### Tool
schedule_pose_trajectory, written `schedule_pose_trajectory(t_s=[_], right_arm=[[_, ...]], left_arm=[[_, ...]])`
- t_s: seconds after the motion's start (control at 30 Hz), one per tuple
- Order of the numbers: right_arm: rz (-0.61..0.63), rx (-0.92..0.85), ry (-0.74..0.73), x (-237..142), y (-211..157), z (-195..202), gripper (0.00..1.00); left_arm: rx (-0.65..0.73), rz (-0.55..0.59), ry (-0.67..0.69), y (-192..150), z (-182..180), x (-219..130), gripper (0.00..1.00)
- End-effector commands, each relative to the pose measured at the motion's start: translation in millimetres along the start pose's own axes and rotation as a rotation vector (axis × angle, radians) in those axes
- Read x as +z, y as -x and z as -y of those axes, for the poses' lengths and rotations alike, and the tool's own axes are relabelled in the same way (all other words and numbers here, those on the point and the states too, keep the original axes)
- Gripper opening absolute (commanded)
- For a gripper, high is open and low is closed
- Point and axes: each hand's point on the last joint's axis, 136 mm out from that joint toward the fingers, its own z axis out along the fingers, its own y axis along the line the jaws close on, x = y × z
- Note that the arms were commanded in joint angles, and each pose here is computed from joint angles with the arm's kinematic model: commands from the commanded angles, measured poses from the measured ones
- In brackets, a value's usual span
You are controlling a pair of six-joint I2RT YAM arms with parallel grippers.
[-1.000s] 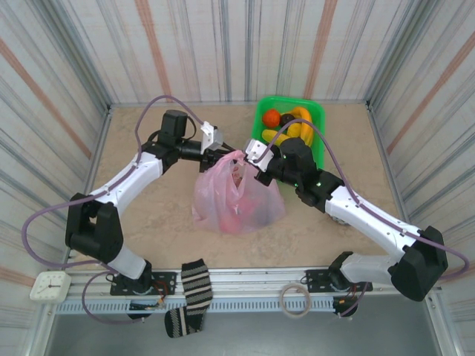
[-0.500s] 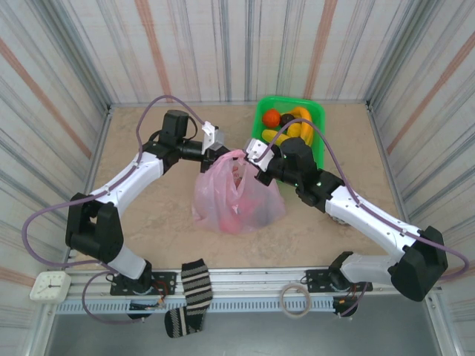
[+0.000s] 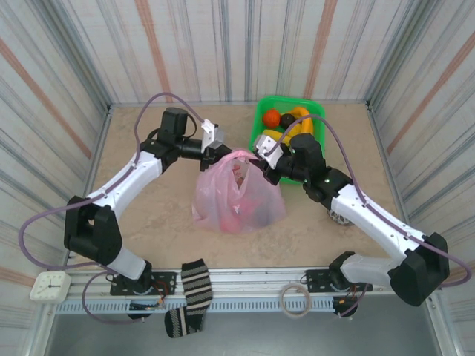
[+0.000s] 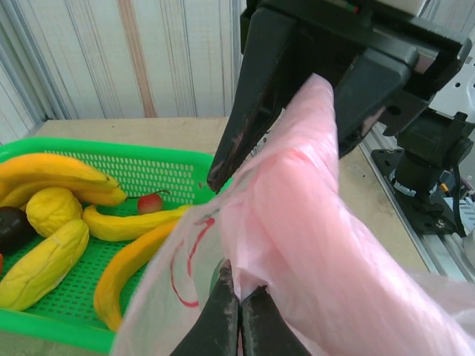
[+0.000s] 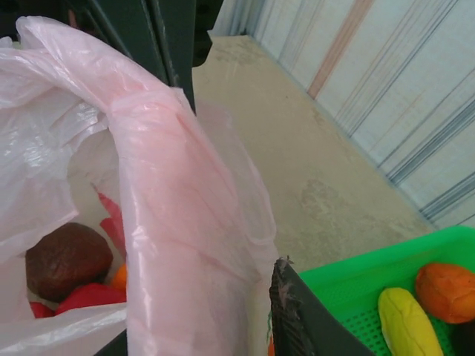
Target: Place the fake fruits into the plastic bag and tie a complex knot
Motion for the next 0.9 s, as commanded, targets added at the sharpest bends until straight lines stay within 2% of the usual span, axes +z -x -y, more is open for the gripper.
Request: schedule_pose_trajectory(t_s=[0.0, 0.07, 0.17, 0.27, 0.33, 0.47, 0.53, 0.63, 0.73, 0.87], right_arm=[[0.029, 0.023, 0.023, -13.9, 13.3, -1.4, 0.40], [0.038, 0.022, 0.031, -20.0, 14.2, -3.5, 0.50], [0.050, 0.022, 0.025, -34.8, 14.3, -4.9, 0.60], [0.048, 0.076, -0.001, -53.4, 9.1, 1.1, 0.64], [0.087, 0.141, -0.016, -78.6, 13.5, 3.8, 0.65], [0.131, 0.359, 0.024, -106.5, 14.0, 1.6, 0.60], [0.135, 0.458, 0.096, -115.7, 12.1, -11.7, 0.55], [0.175, 0.506, 0.212, -116.9, 8.0, -37.7, 0.50], [0.250, 0.434, 0.232, -104.2, 5.8, -54.2, 0.45], [0.314, 0.256, 0.180, -80.4, 0.2, -66.5, 0.45]], left_arm=[[0.011, 0.001, 0.028, 18.2, 0.2, -8.4, 0.00], [0.004, -0.022, 0.055, 15.5, -3.4, -9.7, 0.00], [0.001, -0.033, 0.064, 11.6, -3.8, -10.0, 0.00], [-0.012, -0.020, 0.046, 13.1, -1.7, -8.9, 0.00], [-0.021, -0.013, 0.032, 13.3, 0.2, -7.8, 0.00], [-0.035, -0.013, 0.024, 10.7, 0.6, -6.0, 0.00], [-0.042, -0.015, 0.023, 9.8, 0.7, -5.8, 0.00], [-0.048, -0.017, 0.019, 8.0, 1.7, -4.8, 0.00], [-0.051, -0.017, 0.014, 6.9, 2.6, -4.0, 0.00], [-0.053, -0.017, 0.009, 6.4, 3.3, -3.6, 0.00]])
